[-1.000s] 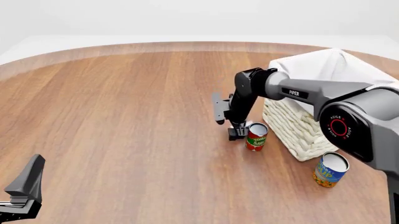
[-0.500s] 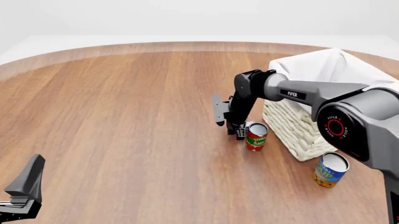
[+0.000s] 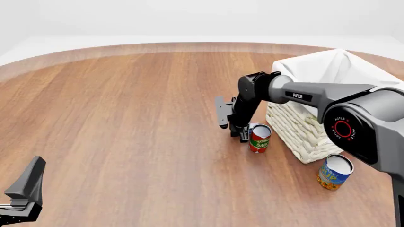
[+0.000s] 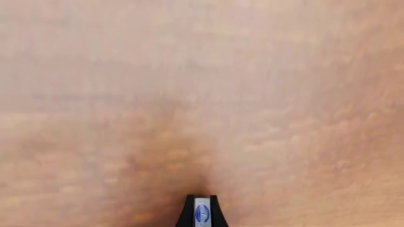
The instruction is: Pick up the alphabet soup and the cream cheese box, and put them in the basket.
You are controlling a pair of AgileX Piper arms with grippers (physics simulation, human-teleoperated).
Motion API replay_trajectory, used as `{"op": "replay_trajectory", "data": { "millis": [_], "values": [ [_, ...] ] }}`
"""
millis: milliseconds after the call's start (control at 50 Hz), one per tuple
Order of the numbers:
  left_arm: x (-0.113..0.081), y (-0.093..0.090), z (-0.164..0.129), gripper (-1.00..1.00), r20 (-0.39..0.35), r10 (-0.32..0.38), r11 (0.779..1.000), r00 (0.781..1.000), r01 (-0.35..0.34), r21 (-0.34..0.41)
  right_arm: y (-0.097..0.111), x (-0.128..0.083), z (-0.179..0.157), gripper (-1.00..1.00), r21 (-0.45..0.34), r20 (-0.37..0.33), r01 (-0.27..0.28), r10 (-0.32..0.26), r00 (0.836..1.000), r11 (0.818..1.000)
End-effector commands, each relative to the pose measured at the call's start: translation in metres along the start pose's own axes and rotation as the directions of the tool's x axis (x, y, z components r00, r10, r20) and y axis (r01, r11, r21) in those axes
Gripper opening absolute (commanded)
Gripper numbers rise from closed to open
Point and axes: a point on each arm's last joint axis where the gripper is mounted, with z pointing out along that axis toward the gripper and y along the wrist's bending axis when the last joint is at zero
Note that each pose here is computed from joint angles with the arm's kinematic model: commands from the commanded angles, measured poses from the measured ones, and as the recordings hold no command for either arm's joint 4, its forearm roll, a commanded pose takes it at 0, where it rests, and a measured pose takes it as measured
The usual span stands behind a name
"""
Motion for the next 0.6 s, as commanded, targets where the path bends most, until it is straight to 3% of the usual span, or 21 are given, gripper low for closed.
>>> {"op": "replay_trajectory", "data": {
  "millis": [20,600],
  "values": [
    [0.000,0.000,0.000,1.00,0.000,0.000,1.000,1.000,0.000,0.000,-0.002,-0.002,-0.001,-1.00,0.020,0.005,0.018,-0.018,1.000,1.000],
    [0.000,0.000,0.000,1.00,0.000,0.000,1.000,1.000,0.000,0.000,-0.005,-0.012,-0.022,-1.00,0.058,0.019,0.063,-0.064,0.998,0.996]
  ]
}}
